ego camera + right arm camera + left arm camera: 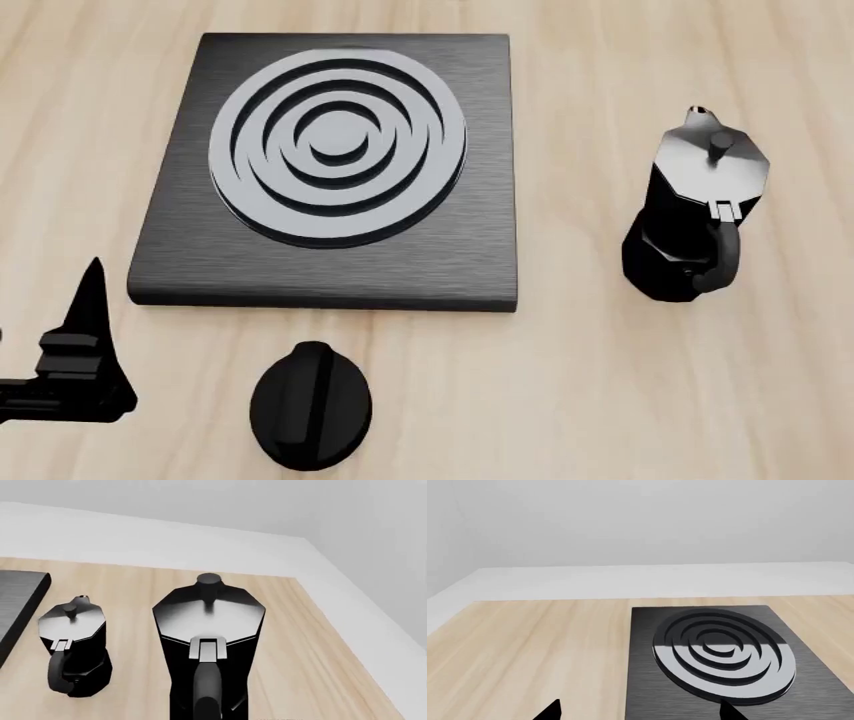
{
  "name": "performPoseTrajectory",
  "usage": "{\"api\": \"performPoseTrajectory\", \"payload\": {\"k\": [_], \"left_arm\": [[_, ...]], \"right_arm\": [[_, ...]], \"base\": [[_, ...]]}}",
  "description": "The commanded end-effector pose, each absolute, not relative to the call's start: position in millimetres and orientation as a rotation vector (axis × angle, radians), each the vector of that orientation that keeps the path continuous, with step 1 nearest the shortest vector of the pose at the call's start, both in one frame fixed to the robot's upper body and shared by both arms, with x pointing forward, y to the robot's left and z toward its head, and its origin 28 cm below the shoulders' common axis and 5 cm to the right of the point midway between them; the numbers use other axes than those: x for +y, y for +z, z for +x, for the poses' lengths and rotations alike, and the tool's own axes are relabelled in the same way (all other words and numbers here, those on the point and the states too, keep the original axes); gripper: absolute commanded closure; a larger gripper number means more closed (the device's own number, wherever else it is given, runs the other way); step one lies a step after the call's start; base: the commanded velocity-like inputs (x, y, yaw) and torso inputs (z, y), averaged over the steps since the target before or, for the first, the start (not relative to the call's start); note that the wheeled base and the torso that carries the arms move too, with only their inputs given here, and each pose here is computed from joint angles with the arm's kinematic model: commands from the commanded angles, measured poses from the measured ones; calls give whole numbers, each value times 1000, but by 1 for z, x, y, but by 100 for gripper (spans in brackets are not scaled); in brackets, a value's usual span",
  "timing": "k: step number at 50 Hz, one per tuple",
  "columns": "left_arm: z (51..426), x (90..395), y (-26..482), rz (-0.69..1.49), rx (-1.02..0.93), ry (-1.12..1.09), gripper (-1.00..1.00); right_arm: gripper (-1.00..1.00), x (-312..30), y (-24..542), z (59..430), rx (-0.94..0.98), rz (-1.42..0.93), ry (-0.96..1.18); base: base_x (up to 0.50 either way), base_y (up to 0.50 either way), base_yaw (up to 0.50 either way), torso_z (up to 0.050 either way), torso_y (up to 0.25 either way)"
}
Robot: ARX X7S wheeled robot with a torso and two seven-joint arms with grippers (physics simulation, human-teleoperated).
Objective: Put the right moka pot on the stove.
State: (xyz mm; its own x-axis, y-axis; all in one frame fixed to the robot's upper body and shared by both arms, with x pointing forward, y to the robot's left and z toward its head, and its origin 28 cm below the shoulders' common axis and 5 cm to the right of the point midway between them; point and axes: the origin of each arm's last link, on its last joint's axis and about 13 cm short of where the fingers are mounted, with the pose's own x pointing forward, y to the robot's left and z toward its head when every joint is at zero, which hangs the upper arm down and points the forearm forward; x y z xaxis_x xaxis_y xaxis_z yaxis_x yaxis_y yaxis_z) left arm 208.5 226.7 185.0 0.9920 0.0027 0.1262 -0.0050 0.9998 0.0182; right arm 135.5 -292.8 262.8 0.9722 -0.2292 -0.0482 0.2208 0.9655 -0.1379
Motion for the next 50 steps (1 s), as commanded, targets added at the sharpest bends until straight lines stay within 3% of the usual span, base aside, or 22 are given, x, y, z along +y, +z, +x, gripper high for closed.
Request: {"api": "performPoseTrajectory", "payload": {"k": [1, 30, 50], "left_arm": [[209, 227, 184, 21, -127, 2, -100], [209, 227, 185, 23, -125, -1, -100], [207, 226, 185, 20, -127, -4, -100]], "right_arm": [[100, -285, 269, 118, 25, -165, -241], [100, -259, 242, 100, -2, -197, -132], [100, -240, 241, 118, -10, -210, -30]], "base": [[0, 0, 0, 0, 0], [0, 0, 0, 1, 1], [0, 0, 0, 0, 0]]}}
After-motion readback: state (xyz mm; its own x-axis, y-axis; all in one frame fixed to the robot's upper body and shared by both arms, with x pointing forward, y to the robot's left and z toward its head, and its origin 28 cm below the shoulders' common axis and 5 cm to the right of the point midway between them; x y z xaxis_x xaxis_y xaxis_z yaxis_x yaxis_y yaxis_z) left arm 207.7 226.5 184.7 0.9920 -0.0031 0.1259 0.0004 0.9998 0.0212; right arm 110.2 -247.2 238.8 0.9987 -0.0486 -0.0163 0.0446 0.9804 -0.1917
